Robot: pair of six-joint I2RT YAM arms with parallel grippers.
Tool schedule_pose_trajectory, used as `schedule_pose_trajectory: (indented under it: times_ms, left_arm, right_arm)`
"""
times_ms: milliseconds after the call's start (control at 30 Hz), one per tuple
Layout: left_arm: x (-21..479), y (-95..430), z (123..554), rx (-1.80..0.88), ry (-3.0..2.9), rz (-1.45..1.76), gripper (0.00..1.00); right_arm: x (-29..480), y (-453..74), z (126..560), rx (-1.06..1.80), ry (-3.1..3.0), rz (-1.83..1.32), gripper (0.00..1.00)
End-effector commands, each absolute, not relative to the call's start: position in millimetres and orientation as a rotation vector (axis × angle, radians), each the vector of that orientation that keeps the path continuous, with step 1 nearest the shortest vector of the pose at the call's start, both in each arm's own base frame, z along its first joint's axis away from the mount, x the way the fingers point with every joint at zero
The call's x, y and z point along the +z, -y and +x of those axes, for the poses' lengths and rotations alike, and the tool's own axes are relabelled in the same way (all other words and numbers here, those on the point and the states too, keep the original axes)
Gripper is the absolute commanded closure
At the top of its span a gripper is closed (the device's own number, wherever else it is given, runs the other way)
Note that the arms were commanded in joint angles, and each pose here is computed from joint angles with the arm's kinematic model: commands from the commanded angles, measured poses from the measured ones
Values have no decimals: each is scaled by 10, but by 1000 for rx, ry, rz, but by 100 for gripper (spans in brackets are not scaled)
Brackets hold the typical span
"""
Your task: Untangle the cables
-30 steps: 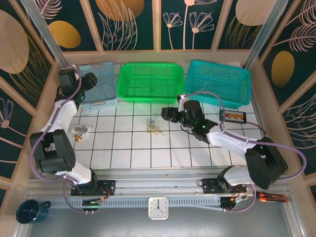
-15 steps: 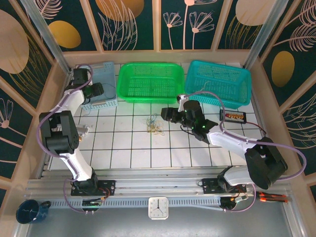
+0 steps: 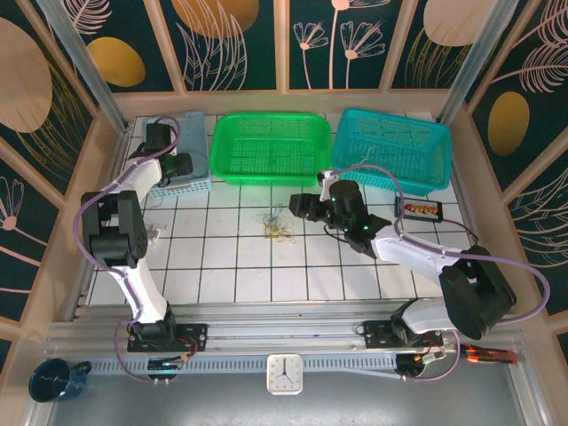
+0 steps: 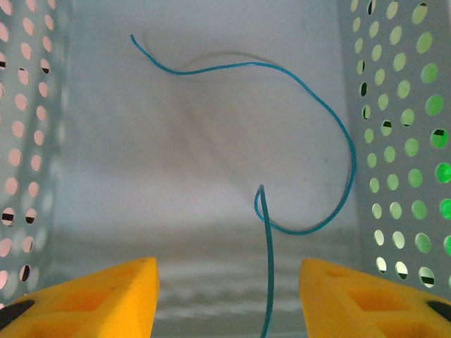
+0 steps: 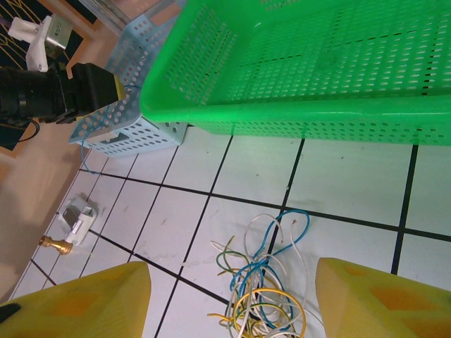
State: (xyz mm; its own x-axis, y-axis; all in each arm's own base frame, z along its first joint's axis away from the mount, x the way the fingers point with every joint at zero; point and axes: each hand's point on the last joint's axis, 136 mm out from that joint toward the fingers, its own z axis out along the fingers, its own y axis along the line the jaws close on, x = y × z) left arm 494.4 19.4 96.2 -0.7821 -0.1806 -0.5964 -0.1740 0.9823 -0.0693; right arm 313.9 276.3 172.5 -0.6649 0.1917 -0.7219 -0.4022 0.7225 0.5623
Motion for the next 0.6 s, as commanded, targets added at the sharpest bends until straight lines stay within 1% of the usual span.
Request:
schedule_pose_trajectory:
  times_ms: [0,100,200,267,400,567]
  left_arm:
    - [878,-237,4931,15,-2522,-237,50]
    - [830,-247,4930,23,-2531,-238,59]
    - [807,-254,4942,29,-2533,-238,71]
    - [807,-256,4953,30,-2534,-237,80]
    - [884,-254,4979,29,-2531,-232,100]
    - [1286,-242,5042,13,-2483,-232,100]
  right_arm:
    - [1825,-2759,3173,946,-2077,-139,37]
    - [1822,-2753,3167,946,-2077,-137,37]
    - [1823,-2747,3161,943,-2077,-138,37]
    - [1819,-2742,3161,940,-2079,-138,37]
    - [1834,-2737,3160,938,-2077,-137,37]
    - [1815,-2744,3164,938,-2082,-137,37]
